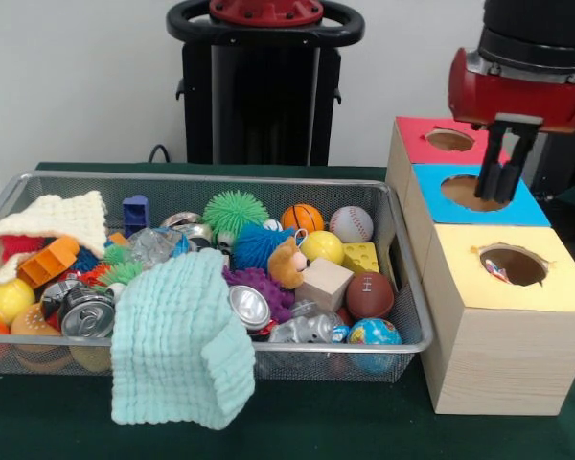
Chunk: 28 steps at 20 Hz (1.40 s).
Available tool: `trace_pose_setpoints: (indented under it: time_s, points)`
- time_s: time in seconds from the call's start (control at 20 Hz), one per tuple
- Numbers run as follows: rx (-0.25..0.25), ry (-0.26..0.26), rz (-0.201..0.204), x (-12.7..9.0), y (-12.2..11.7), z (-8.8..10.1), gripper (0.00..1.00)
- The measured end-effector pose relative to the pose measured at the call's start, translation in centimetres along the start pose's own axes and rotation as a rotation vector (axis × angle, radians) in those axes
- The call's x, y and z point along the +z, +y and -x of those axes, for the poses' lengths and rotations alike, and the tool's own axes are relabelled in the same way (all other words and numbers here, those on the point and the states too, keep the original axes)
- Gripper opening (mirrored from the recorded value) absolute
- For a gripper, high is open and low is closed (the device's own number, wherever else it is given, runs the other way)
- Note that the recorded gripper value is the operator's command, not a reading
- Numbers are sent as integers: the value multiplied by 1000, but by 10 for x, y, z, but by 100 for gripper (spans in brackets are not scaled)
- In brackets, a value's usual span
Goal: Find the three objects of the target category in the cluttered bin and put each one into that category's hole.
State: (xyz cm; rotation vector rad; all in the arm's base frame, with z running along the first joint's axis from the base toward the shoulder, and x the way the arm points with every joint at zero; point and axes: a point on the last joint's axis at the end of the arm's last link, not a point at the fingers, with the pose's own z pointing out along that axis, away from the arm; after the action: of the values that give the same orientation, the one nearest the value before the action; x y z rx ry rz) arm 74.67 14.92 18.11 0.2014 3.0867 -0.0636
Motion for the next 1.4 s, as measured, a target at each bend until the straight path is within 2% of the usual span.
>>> trace_pose_setpoints:
  time_s: [0.55,0.7,0.75,0.95,1.0,1.15,1.3,1.4]
  points:
    - [54,-39,-28,-3,-62,21,0]
    - [79,-43,-21,-4,-85,29,0]
    - [97,-45,-11,-5,-104,35,0]
    - [118,-51,3,-7,-137,44,0]
    - [118,-60,8,-10,-166,51,100]
    - [115,-64,9,-11,-178,53,100]
    - [99,-71,13,-13,-201,58,100]
    - [91,-72,13,-13,-205,58,100]
